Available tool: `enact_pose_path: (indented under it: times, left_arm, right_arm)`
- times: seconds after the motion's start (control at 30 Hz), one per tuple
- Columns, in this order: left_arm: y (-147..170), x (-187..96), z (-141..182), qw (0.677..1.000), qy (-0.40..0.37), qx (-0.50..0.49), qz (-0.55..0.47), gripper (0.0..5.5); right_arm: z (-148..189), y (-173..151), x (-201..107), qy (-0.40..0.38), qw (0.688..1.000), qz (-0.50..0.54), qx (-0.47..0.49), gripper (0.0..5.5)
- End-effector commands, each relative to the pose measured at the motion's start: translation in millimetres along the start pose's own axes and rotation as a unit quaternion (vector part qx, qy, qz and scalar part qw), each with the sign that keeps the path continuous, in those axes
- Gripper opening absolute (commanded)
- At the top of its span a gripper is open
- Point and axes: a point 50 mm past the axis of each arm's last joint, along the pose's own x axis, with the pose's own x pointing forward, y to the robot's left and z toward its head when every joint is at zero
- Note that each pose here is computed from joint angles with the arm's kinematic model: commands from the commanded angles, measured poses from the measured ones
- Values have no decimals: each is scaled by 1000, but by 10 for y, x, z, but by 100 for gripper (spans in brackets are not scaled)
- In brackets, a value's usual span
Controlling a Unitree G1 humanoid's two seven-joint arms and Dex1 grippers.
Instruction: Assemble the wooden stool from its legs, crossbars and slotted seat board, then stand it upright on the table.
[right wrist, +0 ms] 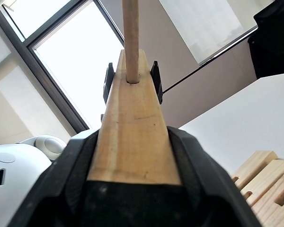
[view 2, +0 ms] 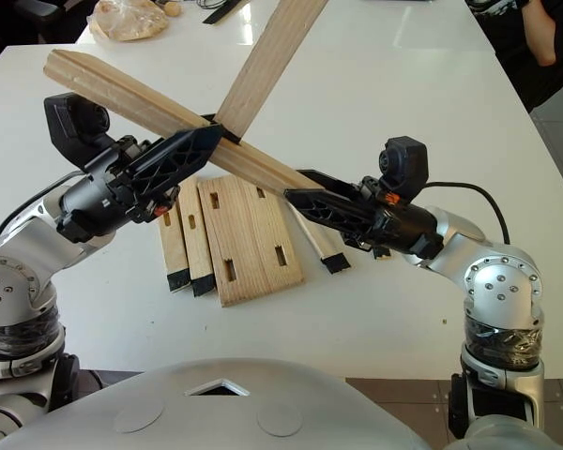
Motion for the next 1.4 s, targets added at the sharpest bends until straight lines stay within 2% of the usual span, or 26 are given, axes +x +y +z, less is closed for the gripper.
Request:
enact_pose_path:
  times: [0.03, 0.2, 0.37, 0.47, 0.5, 0.67, 0.77, 0.9, 1.13, 1.4]
  left_arm:
    - [-130, 36, -53, 998, 35, 13, -51, 207]
    - [-169, -17, -68, 996, 49, 23, -76, 206]
    - [-106, -97, -17, 996, 63, 37, -58, 206]
    - [-60, -143, 36, 996, 65, 47, -43, 206]
    - [-43, -152, 48, 996, 66, 47, -38, 206]
    - [18, -163, 49, 996, 77, 51, -23, 206]
    - [79, -214, 42, 993, 97, 66, -1, 206]
    - [45, -449, 32, 981, 164, 97, 28, 205]
    - [-7, -724, 13, 946, 283, 153, 37, 205]
    - [151, -817, -139, 924, 326, 191, 56, 205]
  right_arm:
    - [-19, -79, -66, 10, 999, -45, 4, 207]
    - [-68, -109, -89, 43, 998, -52, -14, 207]
    - [-118, -189, -123, 78, 991, -92, -51, 207]
    - [-119, -223, -150, 71, 989, -107, -70, 207]
    - [-117, -224, -156, 64, 990, -107, -70, 243]
    - [-109, -257, -165, 52, 988, -127, -78, 318]
    - [2, -258, -211, 8, 989, -130, -68, 320]
    - [145, -289, -319, -34, 983, -164, -76, 320]
    - [114, -229, -471, -73, 971, -211, -85, 320]
    - [105, -275, -439, -80, 969, -218, -86, 320]
